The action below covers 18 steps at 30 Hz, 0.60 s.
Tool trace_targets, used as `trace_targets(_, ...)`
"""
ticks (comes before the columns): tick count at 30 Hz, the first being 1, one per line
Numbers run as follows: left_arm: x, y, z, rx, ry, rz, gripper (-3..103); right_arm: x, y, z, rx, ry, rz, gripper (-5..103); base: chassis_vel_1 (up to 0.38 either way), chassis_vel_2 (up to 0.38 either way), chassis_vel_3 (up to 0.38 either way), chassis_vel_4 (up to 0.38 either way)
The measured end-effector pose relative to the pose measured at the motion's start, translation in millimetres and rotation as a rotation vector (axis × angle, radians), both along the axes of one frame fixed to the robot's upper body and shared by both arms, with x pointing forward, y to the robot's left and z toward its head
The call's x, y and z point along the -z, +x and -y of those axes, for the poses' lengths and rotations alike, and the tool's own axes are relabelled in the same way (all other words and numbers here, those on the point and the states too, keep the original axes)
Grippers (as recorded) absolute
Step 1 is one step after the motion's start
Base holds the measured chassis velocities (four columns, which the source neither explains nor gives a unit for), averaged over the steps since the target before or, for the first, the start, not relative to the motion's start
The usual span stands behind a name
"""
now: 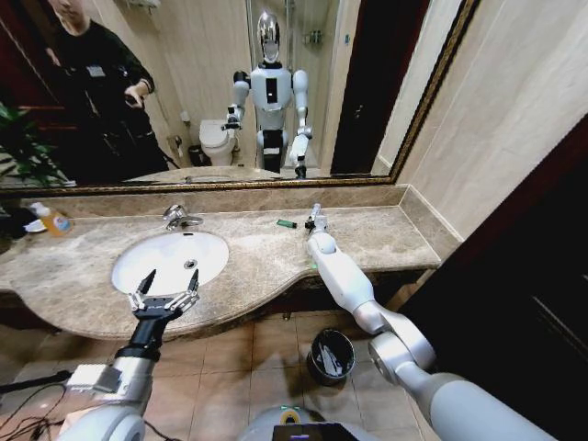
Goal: Pick up the trash from the sink and place it in the trash bin.
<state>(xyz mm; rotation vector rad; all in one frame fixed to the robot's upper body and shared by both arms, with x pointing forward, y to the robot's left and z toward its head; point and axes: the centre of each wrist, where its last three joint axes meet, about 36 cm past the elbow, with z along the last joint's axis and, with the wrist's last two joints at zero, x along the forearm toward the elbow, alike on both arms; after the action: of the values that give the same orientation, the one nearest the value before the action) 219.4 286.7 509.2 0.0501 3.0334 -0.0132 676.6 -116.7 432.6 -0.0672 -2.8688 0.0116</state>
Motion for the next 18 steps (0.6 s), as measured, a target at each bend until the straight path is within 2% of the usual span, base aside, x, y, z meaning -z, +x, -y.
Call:
trace_targets(9,0,0,0,0.0,0.0,0.0,100,-12,-36,13,-0.055,-0.033,0.078,21,0.0,0.0,0.0,0.0)
trace_targets(18,0,0,0,0.001,0.0,0.0,100,-16,-99,36,-0.135,-0.051,0.118,21,0.0,0.0,0.0,0.0)
